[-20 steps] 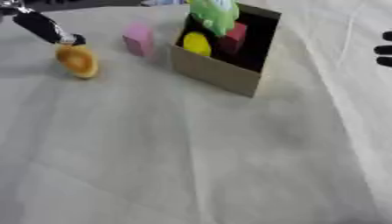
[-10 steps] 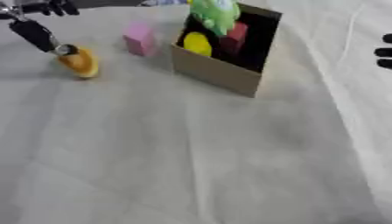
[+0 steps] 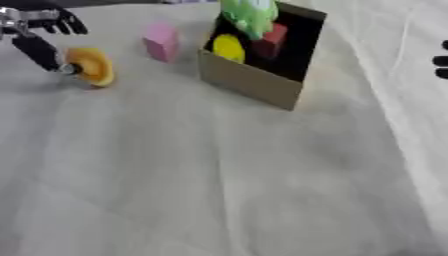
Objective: Pick up objects on the table and place them in the box.
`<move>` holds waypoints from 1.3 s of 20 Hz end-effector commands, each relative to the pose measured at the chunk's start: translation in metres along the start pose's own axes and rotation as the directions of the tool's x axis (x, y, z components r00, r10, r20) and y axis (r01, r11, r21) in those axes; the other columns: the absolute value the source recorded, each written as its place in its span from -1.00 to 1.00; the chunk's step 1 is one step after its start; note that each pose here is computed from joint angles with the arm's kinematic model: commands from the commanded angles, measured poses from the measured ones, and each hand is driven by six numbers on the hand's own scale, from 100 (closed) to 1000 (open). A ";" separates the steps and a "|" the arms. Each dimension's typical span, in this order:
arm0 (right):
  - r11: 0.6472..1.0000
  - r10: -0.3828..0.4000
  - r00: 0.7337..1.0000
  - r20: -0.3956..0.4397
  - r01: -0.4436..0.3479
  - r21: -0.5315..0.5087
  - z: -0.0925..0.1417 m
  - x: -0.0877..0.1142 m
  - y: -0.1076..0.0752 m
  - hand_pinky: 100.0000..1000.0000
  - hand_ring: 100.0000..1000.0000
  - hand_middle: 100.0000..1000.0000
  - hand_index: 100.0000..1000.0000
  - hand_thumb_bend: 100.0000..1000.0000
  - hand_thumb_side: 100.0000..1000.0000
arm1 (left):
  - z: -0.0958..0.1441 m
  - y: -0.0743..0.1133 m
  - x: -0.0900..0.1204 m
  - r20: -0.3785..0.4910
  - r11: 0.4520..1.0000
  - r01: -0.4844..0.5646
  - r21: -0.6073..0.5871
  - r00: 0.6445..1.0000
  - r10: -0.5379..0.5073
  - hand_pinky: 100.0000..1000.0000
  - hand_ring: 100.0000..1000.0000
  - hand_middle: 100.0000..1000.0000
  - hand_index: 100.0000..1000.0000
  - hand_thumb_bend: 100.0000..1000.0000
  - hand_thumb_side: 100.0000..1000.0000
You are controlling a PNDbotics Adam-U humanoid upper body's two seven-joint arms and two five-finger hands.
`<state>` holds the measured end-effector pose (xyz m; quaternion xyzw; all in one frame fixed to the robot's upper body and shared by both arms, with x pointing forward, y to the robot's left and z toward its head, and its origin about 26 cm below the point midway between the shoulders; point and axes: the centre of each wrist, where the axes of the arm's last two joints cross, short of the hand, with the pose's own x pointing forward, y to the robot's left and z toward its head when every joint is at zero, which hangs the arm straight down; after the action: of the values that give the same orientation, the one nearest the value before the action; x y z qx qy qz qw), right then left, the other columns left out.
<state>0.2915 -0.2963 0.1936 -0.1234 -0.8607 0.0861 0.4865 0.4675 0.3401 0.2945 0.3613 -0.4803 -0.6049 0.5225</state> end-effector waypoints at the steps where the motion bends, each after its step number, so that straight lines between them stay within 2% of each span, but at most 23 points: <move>1: 1.000 0.012 1.000 0.029 -0.012 -0.004 -0.003 0.007 -0.003 0.55 0.49 0.47 0.64 -1.00 0.86 | 0.005 0.009 -0.004 -0.014 1.000 0.002 0.028 1.000 -0.002 0.74 0.70 0.58 0.70 -0.31 -0.92; 4: 1.000 0.011 1.000 0.030 -0.011 -0.004 -0.003 0.007 -0.002 0.55 0.49 0.47 0.64 -1.00 0.86 | 0.001 0.007 -0.004 -0.018 0.999 -0.003 0.032 1.000 0.003 0.72 0.68 0.55 0.67 -0.37 -0.95; 14: 1.000 0.008 1.000 0.025 -0.008 -0.008 -0.002 0.006 -0.002 0.56 0.49 0.48 0.64 -1.00 0.87 | -0.003 0.004 0.001 -0.006 0.998 -0.002 0.059 1.000 0.002 0.62 0.45 0.26 0.44 -0.59 -1.00; 18: 1.000 0.007 1.000 0.025 -0.007 -0.012 -0.002 0.006 -0.002 0.56 0.49 0.48 0.64 -1.00 0.86 | -0.005 0.001 0.001 -0.019 0.998 0.012 0.054 1.000 -0.011 0.56 0.33 0.09 0.28 -0.82 -1.00; 22: 1.000 0.009 1.000 0.021 -0.009 -0.014 -0.001 0.005 -0.003 0.56 0.49 0.48 0.64 -1.00 0.86 | -0.001 0.012 0.006 0.014 0.996 0.001 0.092 1.000 -0.003 0.55 0.30 0.06 0.26 -1.00 -1.00; 26: 1.000 0.011 1.000 0.018 -0.010 -0.015 -0.001 0.005 -0.004 0.56 0.49 0.48 0.64 -1.00 0.86 | 0.008 0.027 0.013 0.055 0.989 -0.016 0.146 0.998 0.008 0.55 0.28 0.08 0.25 -1.00 -1.00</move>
<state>0.2913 -0.2956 0.1917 -0.1214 -0.8602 0.0820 0.4885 0.4720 0.3239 0.2987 0.3624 -0.5213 -0.5894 0.4995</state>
